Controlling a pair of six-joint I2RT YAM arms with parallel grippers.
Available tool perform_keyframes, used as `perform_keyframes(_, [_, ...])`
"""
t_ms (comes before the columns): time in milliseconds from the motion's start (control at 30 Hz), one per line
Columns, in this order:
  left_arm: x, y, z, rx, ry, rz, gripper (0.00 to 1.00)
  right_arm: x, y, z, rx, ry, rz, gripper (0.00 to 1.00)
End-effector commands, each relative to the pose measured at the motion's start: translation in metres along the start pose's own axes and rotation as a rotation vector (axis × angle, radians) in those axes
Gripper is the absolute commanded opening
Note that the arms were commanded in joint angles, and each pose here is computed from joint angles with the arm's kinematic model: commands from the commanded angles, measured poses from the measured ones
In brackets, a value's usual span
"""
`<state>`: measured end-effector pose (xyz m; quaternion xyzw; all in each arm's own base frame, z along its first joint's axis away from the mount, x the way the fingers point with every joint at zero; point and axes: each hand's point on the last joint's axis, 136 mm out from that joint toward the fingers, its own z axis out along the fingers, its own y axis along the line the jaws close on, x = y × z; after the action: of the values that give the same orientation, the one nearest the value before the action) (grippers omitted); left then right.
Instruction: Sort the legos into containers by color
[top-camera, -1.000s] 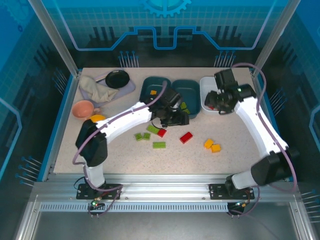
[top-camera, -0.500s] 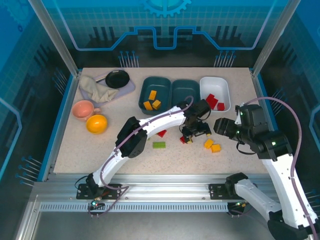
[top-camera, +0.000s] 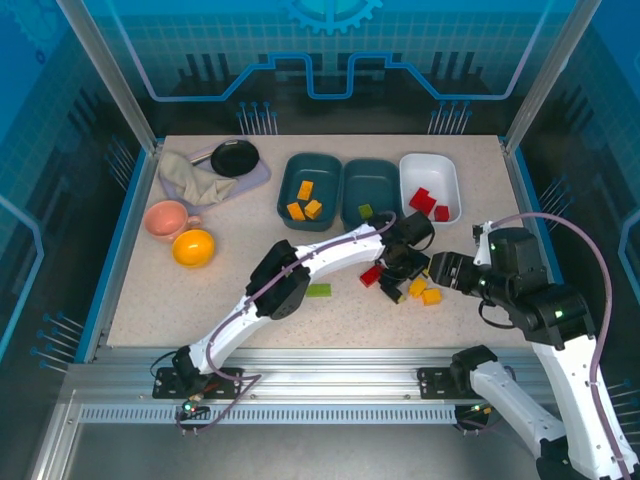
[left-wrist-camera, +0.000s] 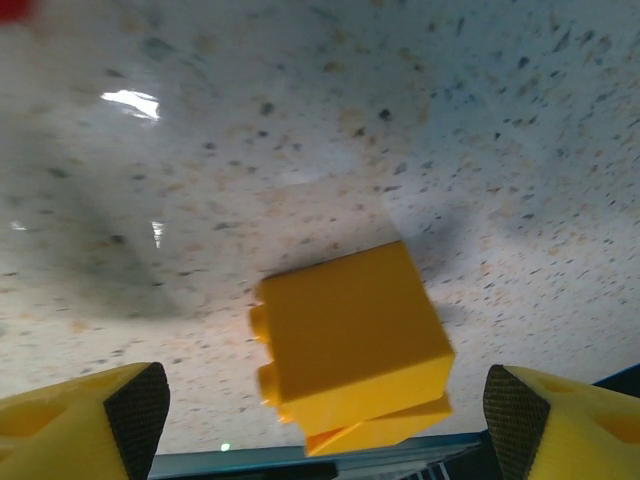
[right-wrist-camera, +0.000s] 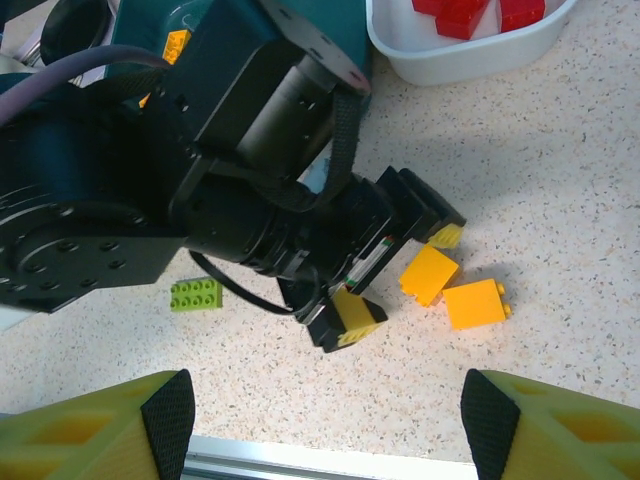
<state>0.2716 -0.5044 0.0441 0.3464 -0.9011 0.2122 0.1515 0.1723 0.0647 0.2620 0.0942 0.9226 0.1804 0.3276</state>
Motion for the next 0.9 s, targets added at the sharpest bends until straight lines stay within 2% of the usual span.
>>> perform_keyframes(0, [0.01,-0.007,0.006,0.004,0.035,-0.067,0.83,0.012,-0.001,-0.001,-0.011,0.03,-0.005,0.74])
perform_keyframes(267, [0.011,0.006,0.017,-0.042,0.025,-0.101,0.59,0.014,-0.004,-0.005,-0.005,0.027,-0.002,0.73])
perform_keyframes(500, [0.007,0.0,0.013,-0.014,-0.006,-0.073,0.4,0.014,-0.003,-0.004,-0.009,0.025,-0.005,0.73])
perform_keyframes(667, [-0.008,-0.014,-0.039,0.049,-0.106,0.029,0.37,0.005,0.007,-0.008,-0.054,-0.009,-0.044,0.73])
perform_keyframes(867, [-0.057,-0.016,-0.13,0.125,-0.265,0.123,0.36,-0.014,0.055,-0.009,-0.292,-0.054,-0.112,0.71])
